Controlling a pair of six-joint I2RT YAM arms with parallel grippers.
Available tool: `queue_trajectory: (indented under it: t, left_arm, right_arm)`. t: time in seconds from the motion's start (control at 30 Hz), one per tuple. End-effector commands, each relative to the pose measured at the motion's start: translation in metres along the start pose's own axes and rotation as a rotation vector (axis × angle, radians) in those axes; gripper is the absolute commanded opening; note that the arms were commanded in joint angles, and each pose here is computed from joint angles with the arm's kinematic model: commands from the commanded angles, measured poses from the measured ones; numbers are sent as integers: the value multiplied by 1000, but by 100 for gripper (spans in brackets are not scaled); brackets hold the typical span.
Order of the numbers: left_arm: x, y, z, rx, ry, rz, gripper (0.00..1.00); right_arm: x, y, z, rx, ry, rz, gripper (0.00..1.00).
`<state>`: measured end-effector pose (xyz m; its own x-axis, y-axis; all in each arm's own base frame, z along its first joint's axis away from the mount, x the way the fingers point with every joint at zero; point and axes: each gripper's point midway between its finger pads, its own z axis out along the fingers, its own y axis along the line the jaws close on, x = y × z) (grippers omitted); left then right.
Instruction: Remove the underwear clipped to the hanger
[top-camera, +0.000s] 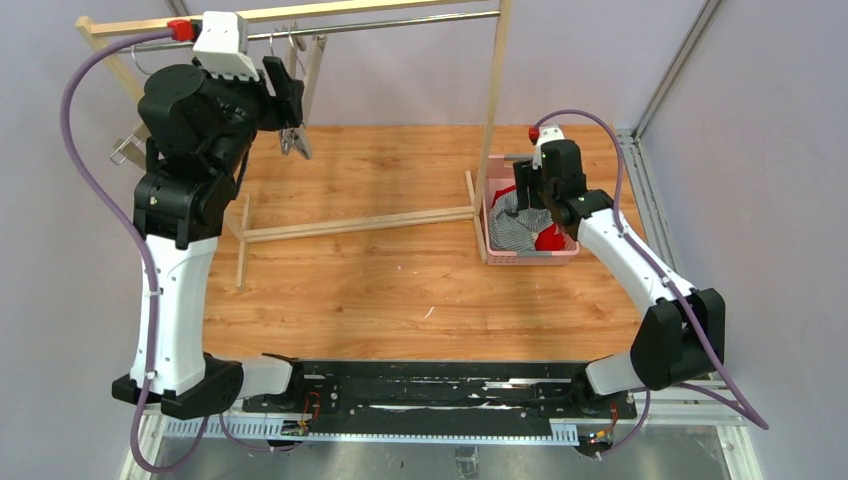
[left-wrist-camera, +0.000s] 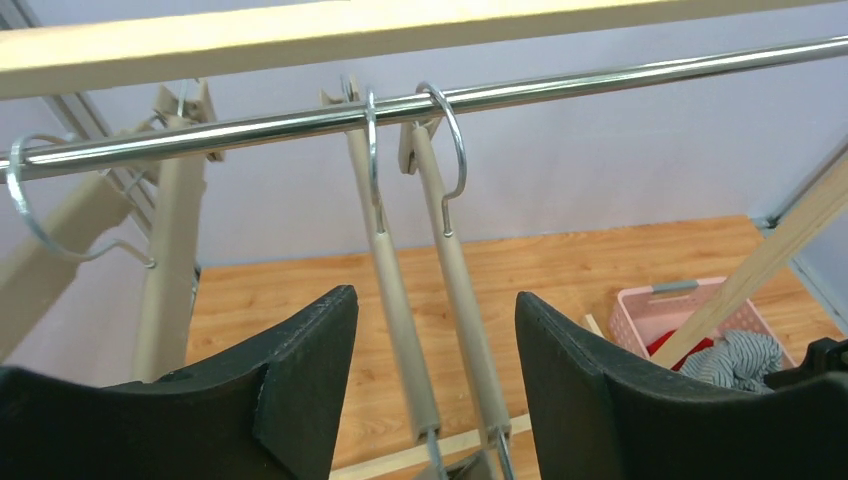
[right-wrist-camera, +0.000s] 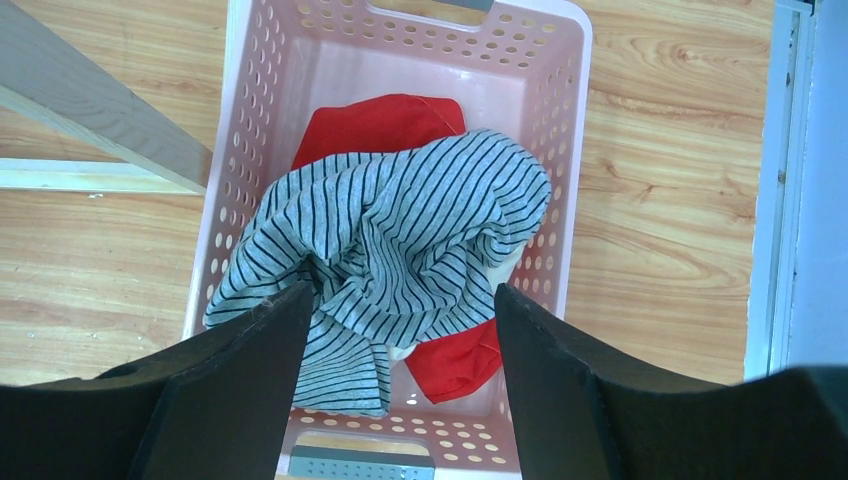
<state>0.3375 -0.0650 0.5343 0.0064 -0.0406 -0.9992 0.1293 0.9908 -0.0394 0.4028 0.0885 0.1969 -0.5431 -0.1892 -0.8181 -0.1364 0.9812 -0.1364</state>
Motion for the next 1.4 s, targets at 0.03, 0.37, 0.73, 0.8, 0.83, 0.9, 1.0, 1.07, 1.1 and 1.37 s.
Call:
queue_trajectory:
  t: [0.03,0.37,0.73,0.8,0.83,0.9,1.0,1.07,1.1,1.37]
  left_arm:
    - [-18,7,-21,-18,-53,28,68]
    - [5,3,-64,49,9,73,51]
    - [65,15,-132,26,118,54,98]
    - [73,17,-138,16,153,57,98]
    - [76,19,-141,7,159,58,98]
    - [81,26,-149,-26,155,51,98]
    - [87,31,-160,-49,146,50,98]
    - [91,32,-166,-51,141,46,98]
    - [93,32,-169,-51,136,41,98]
    - [111,31,-172,-42,164,31,98]
  right_arm:
    - [-7,-6,-6,-7,-44,13,68]
    - [-17,-17,-44,15,-95,43,69]
    - [-25,-50,-157,117,-268,114,74]
    - [-24,-53,-174,110,-296,120,74]
    - [-24,-56,-183,111,-312,126,74]
    - [-20,-60,-199,117,-336,138,74]
    - [-15,-68,-221,130,-384,167,74]
    - [-11,-72,-233,132,-417,181,75]
    - [-7,-74,-237,138,-422,186,75]
    - [8,-77,-237,159,-394,186,75]
